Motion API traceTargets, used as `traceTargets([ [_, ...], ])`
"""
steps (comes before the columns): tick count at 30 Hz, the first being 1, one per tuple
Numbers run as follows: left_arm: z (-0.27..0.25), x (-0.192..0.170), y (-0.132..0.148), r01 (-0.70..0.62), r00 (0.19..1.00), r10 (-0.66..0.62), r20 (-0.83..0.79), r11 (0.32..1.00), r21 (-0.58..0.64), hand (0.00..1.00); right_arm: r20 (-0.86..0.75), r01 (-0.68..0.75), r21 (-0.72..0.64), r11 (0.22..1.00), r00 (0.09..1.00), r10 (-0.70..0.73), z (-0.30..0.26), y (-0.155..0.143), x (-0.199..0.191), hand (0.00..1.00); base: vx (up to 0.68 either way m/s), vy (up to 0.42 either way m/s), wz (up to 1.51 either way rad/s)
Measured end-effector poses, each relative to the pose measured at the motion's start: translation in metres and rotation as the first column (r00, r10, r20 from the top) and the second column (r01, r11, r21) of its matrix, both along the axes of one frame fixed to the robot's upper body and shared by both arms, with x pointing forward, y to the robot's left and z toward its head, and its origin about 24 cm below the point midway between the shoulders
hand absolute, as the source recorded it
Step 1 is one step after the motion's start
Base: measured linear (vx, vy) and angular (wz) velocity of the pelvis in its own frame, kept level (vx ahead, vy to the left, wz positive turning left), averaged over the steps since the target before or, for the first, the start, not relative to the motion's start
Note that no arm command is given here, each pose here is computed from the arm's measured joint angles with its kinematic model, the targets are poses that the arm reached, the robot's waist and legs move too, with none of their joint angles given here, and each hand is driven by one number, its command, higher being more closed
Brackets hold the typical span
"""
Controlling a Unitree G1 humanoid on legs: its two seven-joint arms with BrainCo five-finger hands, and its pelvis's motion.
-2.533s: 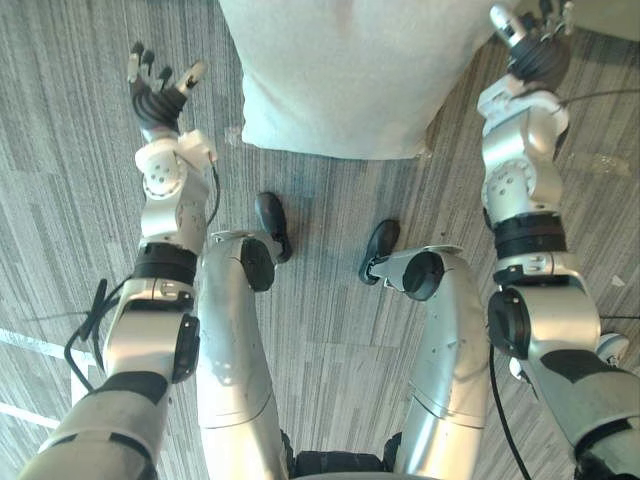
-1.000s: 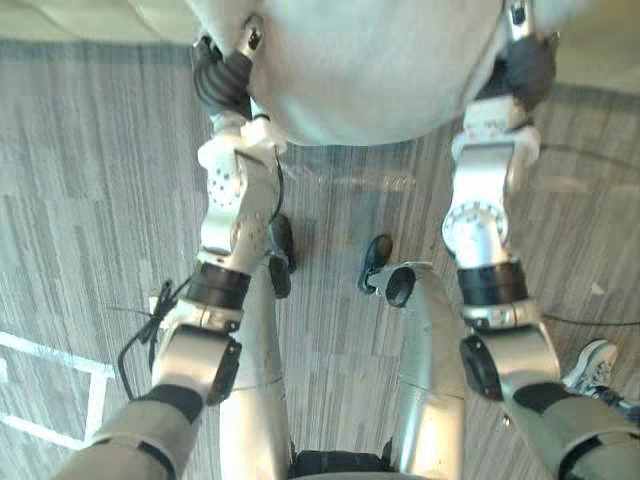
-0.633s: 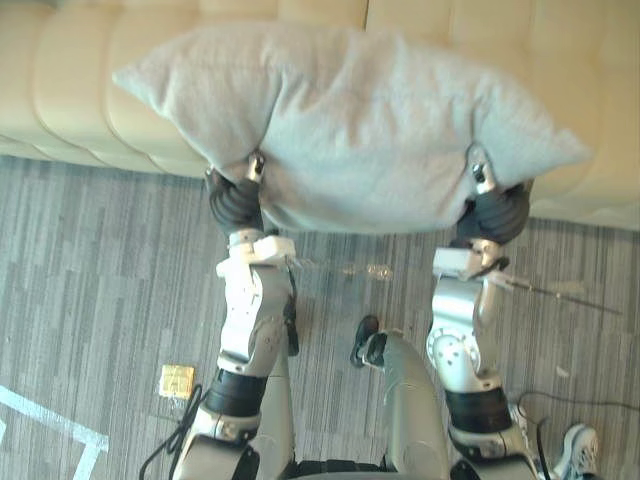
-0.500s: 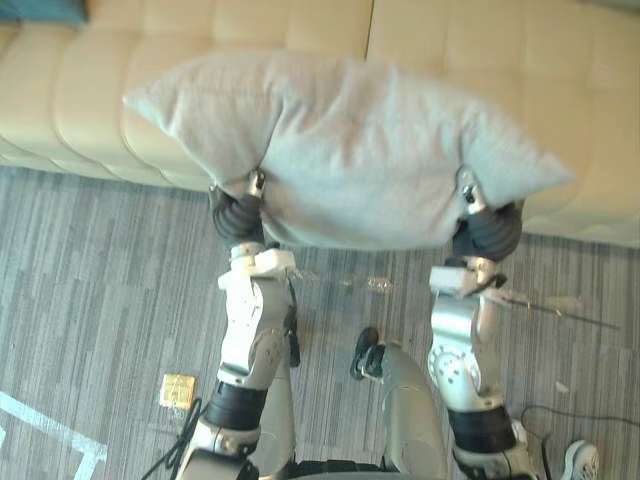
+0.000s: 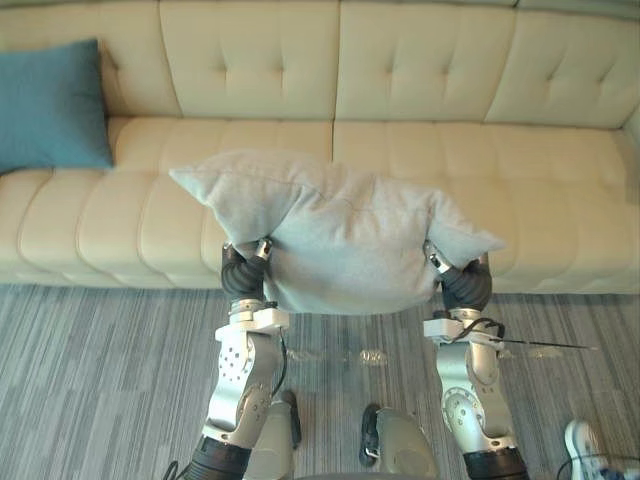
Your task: Pick up cushions and gather them together orderly.
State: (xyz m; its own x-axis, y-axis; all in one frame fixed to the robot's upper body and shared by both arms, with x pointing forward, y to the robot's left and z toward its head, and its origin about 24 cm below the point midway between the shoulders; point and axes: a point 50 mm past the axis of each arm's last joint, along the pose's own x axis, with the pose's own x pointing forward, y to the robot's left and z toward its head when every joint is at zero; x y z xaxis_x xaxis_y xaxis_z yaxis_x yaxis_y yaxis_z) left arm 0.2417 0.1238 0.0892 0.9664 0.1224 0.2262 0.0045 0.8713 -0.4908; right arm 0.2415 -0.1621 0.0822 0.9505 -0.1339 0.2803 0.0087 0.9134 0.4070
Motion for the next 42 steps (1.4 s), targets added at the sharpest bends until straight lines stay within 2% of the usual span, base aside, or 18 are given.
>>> traceTargets([
  [8, -0.003, 0.000, -0.003, 0.022, 1.000, -0.021, -0.020, 1.000, 0.016, 1.00, -0.057, 0.003, -0.010, 1.000, 0.998, -0.003, -0.011, -0.006, 0.000, 1.00, 0.23, -0.077, 0.24],
  [16, -0.021, -0.003, -0.028, 0.121, 0.989, -0.118, -0.089, 0.992, 0.029, 1.00, -0.114, 0.062, -0.051, 0.997, 0.991, -0.068, -0.020, -0.028, -0.019, 1.00, 0.39, -0.203, 0.39],
  [20, -0.024, -0.005, -0.031, 0.133, 0.986, -0.130, -0.105, 0.991, 0.022, 1.00, 0.013, 0.079, -0.029, 0.996, 0.997, -0.078, 0.009, -0.025, -0.029, 1.00, 0.30, -0.081, 0.15],
  [24, -0.024, -0.005, -0.032, 0.141, 0.984, -0.137, -0.109, 0.990, 0.024, 1.00, 0.043, 0.092, -0.025, 0.995, 0.995, -0.091, 0.015, -0.026, -0.022, 1.00, 0.24, 0.059, -0.16],
  [28, -0.026, -0.005, -0.035, 0.171, 0.980, -0.164, -0.116, 0.984, 0.050, 1.00, -0.045, 0.131, -0.018, 0.991, 0.990, -0.131, -0.003, -0.033, -0.022, 1.00, 0.23, 0.158, -0.39],
  [42, -0.029, -0.007, -0.034, 0.184, 0.976, -0.174, -0.130, 0.980, 0.072, 1.00, -0.072, 0.138, -0.005, 0.990, 0.988, -0.138, -0.009, -0.033, -0.022, 1.00, 0.06, 0.083, -0.14],
])
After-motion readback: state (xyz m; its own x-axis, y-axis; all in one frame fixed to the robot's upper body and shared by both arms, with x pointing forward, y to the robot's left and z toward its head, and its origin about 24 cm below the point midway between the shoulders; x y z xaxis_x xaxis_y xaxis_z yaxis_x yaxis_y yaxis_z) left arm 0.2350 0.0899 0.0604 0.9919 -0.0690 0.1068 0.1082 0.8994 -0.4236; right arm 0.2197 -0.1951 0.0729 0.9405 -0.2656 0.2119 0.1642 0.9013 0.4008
